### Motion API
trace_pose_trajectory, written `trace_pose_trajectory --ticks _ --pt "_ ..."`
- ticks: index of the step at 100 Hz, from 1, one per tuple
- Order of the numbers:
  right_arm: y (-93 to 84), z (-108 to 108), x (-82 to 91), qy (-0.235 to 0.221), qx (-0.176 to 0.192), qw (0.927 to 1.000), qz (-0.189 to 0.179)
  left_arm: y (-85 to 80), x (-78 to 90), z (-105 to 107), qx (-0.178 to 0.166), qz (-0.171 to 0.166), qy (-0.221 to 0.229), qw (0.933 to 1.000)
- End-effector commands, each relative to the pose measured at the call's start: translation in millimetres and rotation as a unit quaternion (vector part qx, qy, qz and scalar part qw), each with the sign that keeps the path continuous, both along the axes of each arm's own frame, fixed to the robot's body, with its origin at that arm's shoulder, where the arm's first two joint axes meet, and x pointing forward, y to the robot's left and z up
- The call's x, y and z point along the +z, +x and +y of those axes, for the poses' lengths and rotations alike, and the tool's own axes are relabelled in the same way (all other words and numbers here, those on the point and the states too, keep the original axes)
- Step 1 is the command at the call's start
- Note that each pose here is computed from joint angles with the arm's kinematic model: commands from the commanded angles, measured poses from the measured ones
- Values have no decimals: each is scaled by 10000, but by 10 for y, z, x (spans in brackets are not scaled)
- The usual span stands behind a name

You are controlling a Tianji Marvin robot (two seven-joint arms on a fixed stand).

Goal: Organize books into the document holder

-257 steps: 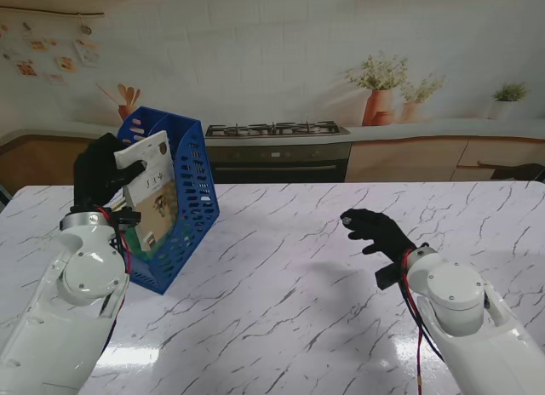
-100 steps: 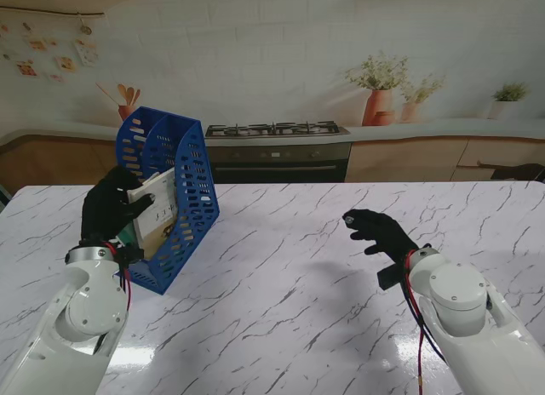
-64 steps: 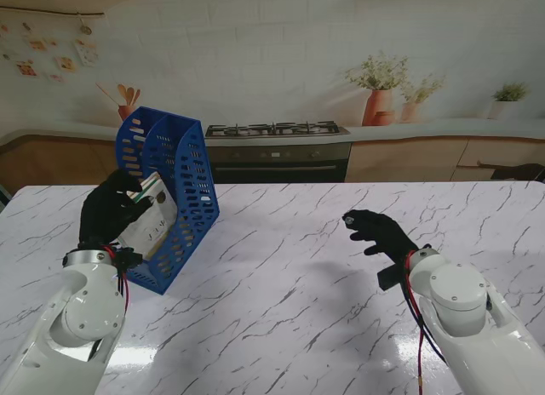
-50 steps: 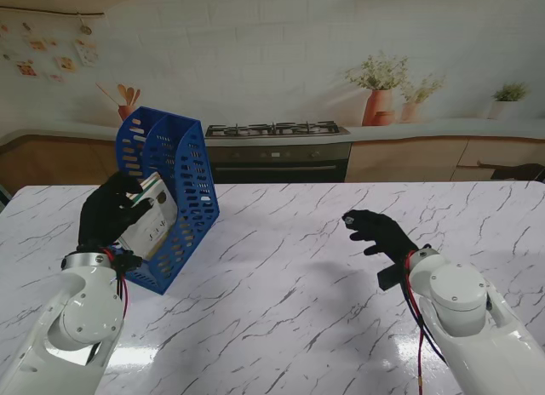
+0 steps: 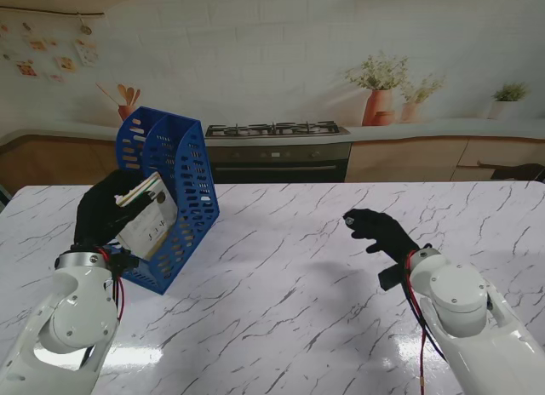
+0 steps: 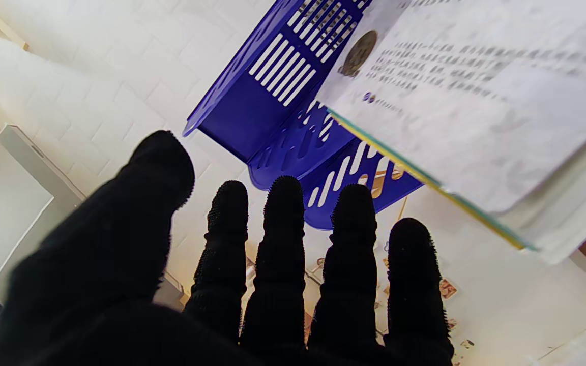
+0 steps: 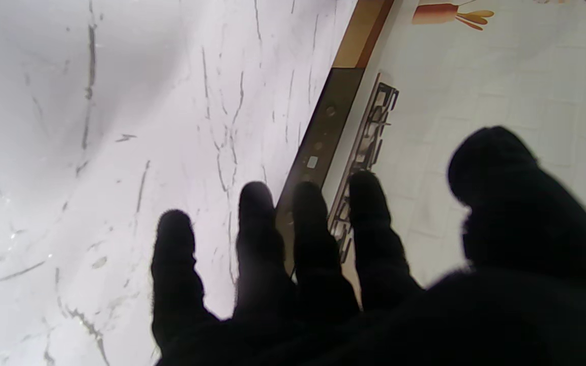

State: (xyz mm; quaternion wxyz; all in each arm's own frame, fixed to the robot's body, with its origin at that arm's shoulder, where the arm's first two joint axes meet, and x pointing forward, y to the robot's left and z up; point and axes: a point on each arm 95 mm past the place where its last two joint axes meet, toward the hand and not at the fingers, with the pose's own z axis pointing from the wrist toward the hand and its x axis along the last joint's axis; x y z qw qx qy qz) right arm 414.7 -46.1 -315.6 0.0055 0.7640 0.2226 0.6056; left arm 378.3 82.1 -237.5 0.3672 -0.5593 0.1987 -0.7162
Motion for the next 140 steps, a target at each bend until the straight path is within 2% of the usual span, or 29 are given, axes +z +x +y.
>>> trace_pose_trajectory --ticks 1,37,49,71,103,119,140 --pt "-28 36 2 23 21 10000 -40 -14 111 -59 -188 -128 43 9997" --pt "-65 43 83 -15 39 9997 -247 -88 497 -356 -696 -587 161 9957" --pt "-83 40 115 -45 39 9994 -329 -91 560 -505 -1043 -609 -3 9927" --pt "-157 25 198 -66 16 9989 -466 -28 632 -813 -1654 -748 -203 9832" --pt "-230 22 266 -69 15 9978 -654 147 502 -1253 -2548 -612 -574 9633" --pt "-254 31 285 -48 41 9973 -732 233 380 -1470 -2951 -482 -910 9499" --pt "-257 23 271 -25 24 9970 -777 300 167 -1625 -3286 -146 -1012 9389"
